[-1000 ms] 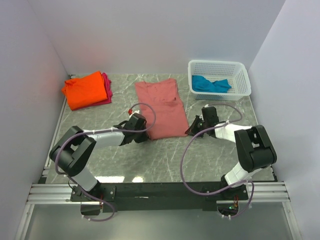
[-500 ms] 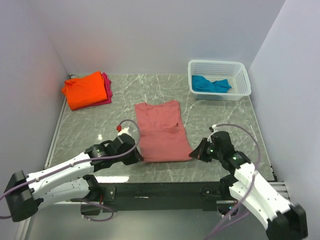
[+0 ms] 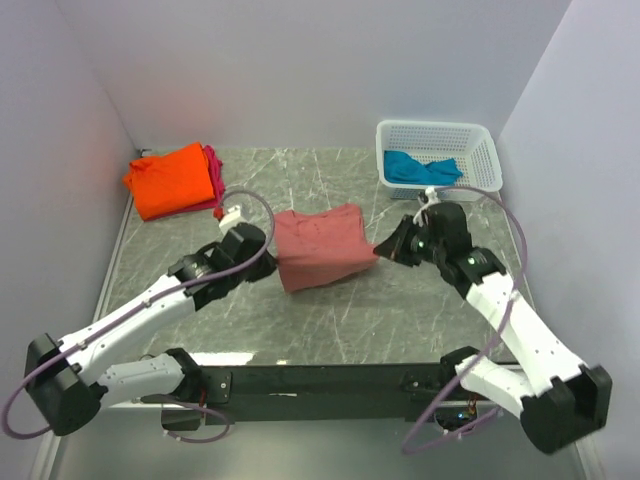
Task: Fold and stack the t-shirts
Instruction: Fold the tshirt
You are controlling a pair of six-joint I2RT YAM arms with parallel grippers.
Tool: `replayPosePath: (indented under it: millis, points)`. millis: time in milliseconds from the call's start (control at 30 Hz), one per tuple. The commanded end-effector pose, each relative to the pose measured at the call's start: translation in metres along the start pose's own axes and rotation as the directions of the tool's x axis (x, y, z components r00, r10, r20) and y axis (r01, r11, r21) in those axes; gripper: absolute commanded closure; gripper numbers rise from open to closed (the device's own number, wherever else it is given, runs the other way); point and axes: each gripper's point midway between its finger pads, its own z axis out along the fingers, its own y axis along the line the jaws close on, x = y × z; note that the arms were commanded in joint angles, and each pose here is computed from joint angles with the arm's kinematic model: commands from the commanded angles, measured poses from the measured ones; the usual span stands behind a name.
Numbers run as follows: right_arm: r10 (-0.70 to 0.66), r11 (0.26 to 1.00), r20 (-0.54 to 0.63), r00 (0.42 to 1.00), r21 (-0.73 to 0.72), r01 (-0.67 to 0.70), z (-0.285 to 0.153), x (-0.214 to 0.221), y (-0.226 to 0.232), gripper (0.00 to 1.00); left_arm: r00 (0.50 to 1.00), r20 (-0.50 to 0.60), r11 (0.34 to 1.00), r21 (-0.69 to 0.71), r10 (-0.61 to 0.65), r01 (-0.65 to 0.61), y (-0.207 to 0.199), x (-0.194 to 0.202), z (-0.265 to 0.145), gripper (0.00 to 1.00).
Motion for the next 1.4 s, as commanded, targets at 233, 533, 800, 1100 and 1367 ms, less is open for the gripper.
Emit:
replayPosePath:
  millis: [233, 533, 800, 1100, 1367]
  points:
    - [-0.036, 0.999, 0.114, 0.993, 0.008, 0.035, 0.056, -0.102, 0.017, 1.0, 0.982, 0.189, 0.997, -0.081, 0.023, -0.008, 0.0, -0.102, 0.065, 0.99]
    - [0.029, 0.989, 0.091, 0.995, 0.139, -0.041, 0.163, -0.149, -0.031, 1.0, 0.983, 0.185, 0.978, -0.209, 0.024, 0.015, 0.021, -0.142, 0.149, 0.99]
    - [0.011, 0.987, 0.065, 0.998, 0.159, -0.022, 0.223, -0.164, -0.052, 0.91, 0.985, 0.153, 0.982, -0.179, 0.085, -0.057, 0.023, -0.16, 0.217, 0.93]
    - [-0.072, 0.996, 0.031, 0.997, 0.059, 0.07, 0.2, -0.167, -0.015, 0.4, 0.976, 0.184, 0.99, -0.11, 0.112, -0.093, -0.013, -0.19, 0.196, 0.01]
    - [-0.114, 0.992, -0.03, 0.993, -0.06, 0.112, 0.179, -0.109, 0.016, 0.25, 0.992, 0.089, 0.995, 0.04, 0.091, -0.095, -0.026, -0.136, 0.168, 0.01]
